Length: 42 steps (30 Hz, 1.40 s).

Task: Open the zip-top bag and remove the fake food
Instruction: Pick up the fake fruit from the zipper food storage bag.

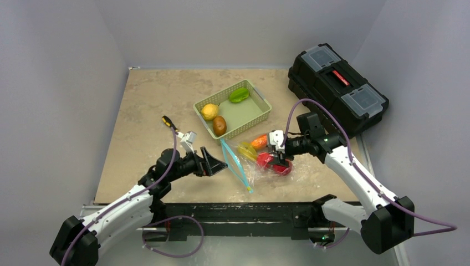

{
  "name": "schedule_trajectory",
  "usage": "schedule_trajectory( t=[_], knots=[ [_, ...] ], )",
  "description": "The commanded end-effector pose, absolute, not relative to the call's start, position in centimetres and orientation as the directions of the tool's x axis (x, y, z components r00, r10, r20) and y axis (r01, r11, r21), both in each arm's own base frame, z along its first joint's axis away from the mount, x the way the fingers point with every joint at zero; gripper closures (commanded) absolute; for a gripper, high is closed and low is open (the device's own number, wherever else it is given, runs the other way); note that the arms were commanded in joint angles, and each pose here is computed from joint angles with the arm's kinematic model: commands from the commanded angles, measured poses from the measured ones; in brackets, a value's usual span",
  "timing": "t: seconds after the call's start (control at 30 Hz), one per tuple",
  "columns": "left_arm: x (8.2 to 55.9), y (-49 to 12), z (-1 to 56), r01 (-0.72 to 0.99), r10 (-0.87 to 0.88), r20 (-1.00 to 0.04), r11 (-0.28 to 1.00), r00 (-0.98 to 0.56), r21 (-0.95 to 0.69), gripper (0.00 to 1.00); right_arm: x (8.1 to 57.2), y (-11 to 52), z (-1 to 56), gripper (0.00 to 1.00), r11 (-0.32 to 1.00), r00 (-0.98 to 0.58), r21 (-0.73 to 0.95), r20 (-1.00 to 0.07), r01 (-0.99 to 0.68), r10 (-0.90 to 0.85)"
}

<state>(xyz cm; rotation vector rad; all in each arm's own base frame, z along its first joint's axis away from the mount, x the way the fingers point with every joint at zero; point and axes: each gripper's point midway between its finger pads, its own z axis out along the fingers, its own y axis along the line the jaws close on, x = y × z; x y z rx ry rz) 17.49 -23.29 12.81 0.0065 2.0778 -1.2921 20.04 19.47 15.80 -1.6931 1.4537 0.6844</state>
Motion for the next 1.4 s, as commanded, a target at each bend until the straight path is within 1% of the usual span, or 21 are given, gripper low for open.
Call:
schedule_trajectory(
  t=[0.0, 0.87, 1.07, 1.2, 1.3, 1.37],
  knots=[
    [17.4, -23.8, 14.3, 0.380, -0.354, -0.558, 0.460, -0.751, -0.803, 0.00, 19.8, 19.6, 15.8, 0.38, -0.049, 0.211, -0.220, -0.815, -0.974, -0.539],
    [17.4, -23.8, 14.3, 0.375, -0.363, -0.549, 0.448, -0.753, -0.811, 0.00, 19.7, 19.6, 15.9, 0.37, -0.052, 0.214, -0.221, -0.815, -0.974, -0.538],
    [17.4, -23.9, 14.7, 0.377, -0.371, -0.542, 0.431, -0.754, -0.820, 0.00, 19.9, 19.7, 16.5, 0.37, -0.048, 0.212, -0.220, -0.820, -0.974, -0.531],
    [17.2, -24.3, 15.2, 0.372, -0.384, -0.519, 0.395, -0.764, -0.840, 0.00, 20.2, 19.8, 16.8, 0.37, -0.047, 0.196, -0.204, -0.818, -0.978, -0.540],
    [17.3, -24.5, 15.3, 0.366, -0.397, -0.509, 0.383, -0.764, -0.848, 0.02, 20.8, 19.4, 15.8, 0.38, -0.030, 0.166, -0.182, -0.798, -0.983, -0.579],
    [17.5, -24.5, 15.1, 0.349, -0.405, -0.501, 0.393, -0.765, -0.851, 0.05, 21.3, 19.4, 15.2, 0.38, -0.015, 0.142, -0.165, -0.792, -0.986, -0.594]
  ],
)
